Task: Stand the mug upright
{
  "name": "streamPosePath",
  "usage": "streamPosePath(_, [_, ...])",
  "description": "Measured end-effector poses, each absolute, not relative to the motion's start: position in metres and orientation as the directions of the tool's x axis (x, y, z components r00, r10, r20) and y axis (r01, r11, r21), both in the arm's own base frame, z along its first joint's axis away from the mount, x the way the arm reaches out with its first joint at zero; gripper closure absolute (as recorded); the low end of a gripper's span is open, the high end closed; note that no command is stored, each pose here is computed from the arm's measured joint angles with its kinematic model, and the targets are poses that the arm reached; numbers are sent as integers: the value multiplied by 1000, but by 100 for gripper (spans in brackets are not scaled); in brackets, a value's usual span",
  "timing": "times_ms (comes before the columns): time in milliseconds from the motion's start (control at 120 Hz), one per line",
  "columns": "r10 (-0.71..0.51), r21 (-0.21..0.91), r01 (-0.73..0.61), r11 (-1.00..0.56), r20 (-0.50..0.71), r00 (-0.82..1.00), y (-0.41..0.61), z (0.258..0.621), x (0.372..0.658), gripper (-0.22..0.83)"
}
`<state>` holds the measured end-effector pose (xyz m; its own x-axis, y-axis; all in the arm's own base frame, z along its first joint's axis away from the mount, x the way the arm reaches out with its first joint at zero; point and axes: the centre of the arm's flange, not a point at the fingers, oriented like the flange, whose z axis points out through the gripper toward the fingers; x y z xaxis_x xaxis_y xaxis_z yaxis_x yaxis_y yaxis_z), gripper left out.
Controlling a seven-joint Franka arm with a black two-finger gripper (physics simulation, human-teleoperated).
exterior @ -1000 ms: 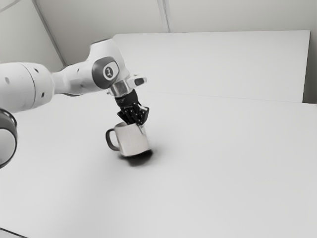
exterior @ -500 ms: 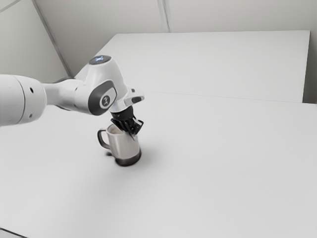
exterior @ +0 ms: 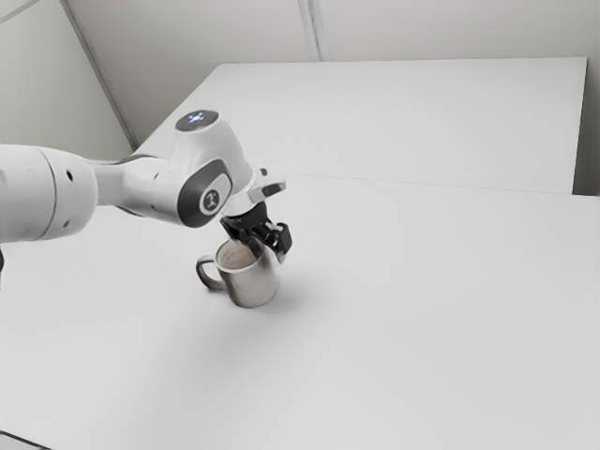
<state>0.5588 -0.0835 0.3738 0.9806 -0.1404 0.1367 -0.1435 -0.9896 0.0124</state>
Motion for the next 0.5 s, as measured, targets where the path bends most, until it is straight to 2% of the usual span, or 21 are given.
streamPosePath(108, [-135, 9, -138, -990, 169, 976, -81, 394, 558, 14])
streamPosePath(242, [-118, 12, -123, -992, 219, 969, -75, 424, 557, 8])
streamPosePath(358, [-105, 10, -111, -994, 264, 959, -70, 472, 568, 4])
streamPosePath(500, [-102, -18, -101, -995, 260, 960, -61, 522, 578, 2])
